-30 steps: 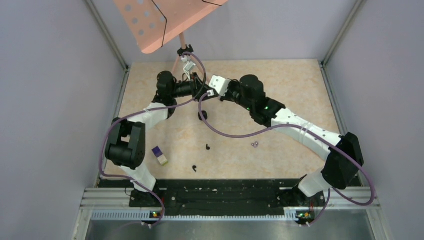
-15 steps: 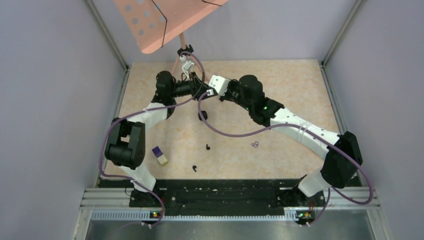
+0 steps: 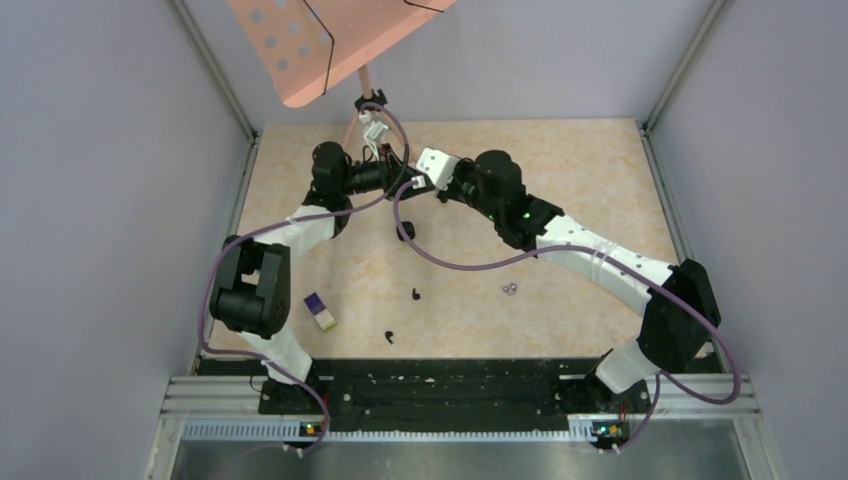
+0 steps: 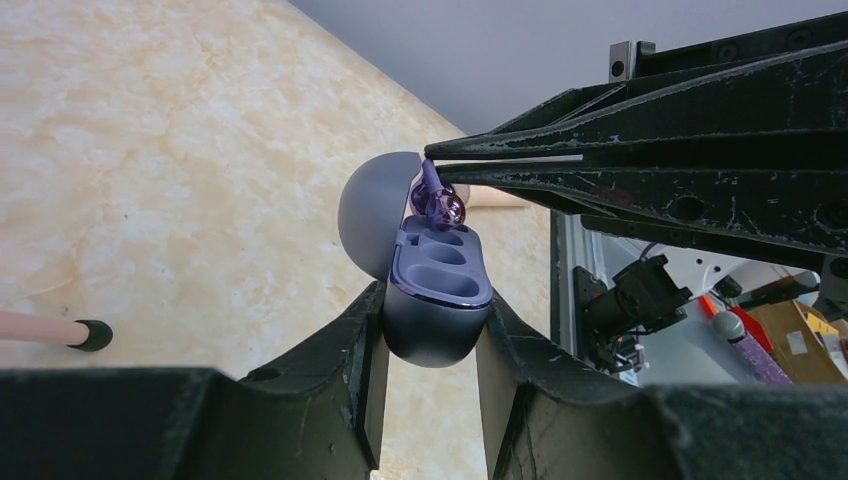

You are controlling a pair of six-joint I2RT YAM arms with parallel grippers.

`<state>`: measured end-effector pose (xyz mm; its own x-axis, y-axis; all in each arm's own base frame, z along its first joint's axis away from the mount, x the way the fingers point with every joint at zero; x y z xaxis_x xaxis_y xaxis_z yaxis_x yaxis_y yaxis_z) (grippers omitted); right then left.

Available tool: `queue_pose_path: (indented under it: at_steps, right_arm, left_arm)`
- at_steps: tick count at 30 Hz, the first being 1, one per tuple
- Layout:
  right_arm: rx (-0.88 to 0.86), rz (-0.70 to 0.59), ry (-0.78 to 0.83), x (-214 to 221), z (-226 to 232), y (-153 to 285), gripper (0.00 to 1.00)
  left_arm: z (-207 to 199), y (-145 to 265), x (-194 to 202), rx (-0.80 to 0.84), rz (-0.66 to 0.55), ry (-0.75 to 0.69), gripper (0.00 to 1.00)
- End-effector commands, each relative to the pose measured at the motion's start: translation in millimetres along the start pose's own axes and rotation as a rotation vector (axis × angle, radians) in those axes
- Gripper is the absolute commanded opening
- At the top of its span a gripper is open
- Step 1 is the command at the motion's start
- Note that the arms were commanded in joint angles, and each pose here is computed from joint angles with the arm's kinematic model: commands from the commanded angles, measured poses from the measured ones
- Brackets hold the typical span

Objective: Insert the wireless bluetooth earbuds into the charging case
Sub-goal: Place the earbud in the charging case.

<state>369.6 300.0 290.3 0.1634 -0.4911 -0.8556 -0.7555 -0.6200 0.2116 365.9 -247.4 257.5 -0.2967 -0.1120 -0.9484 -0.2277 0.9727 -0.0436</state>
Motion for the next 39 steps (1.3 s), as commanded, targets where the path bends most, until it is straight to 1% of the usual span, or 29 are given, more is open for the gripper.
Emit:
queue_pose_path:
  at_steps: [1, 14, 39]
  right_arm:
    - [0.022, -0.058, -0.026, -21.9, -3.6, 1.9, 0.00]
    - [0.046, -0.072, -0.026, -27.2, -9.6, 4.7, 0.00]
    - [0.003, -0.071, -0.073, -26.5, 2.6, -6.8, 0.00]
  left_arm:
    - [-3.1, 2.5, -11.8, -0.014, -0.024, -0.064, 0.00]
    - [-0.6, 3.3, -6.3, -0.026, -0.010, -0.067, 0.00]
    - [-4.6, 1.9, -10.2, -0.004, -0.017, -0.074, 0.00]
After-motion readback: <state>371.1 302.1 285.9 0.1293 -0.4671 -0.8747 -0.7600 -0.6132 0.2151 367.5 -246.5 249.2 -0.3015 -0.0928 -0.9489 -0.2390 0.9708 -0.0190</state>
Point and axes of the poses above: each gripper's point midway between its finger pads, its own y axis back along the fingers, its own z axis along the line the jaws close on, x = y × z, the point moved 2 cm from there along y, back along the fingers, and after that the axes turned 14 degrees about -y, right-handed, at the moved point
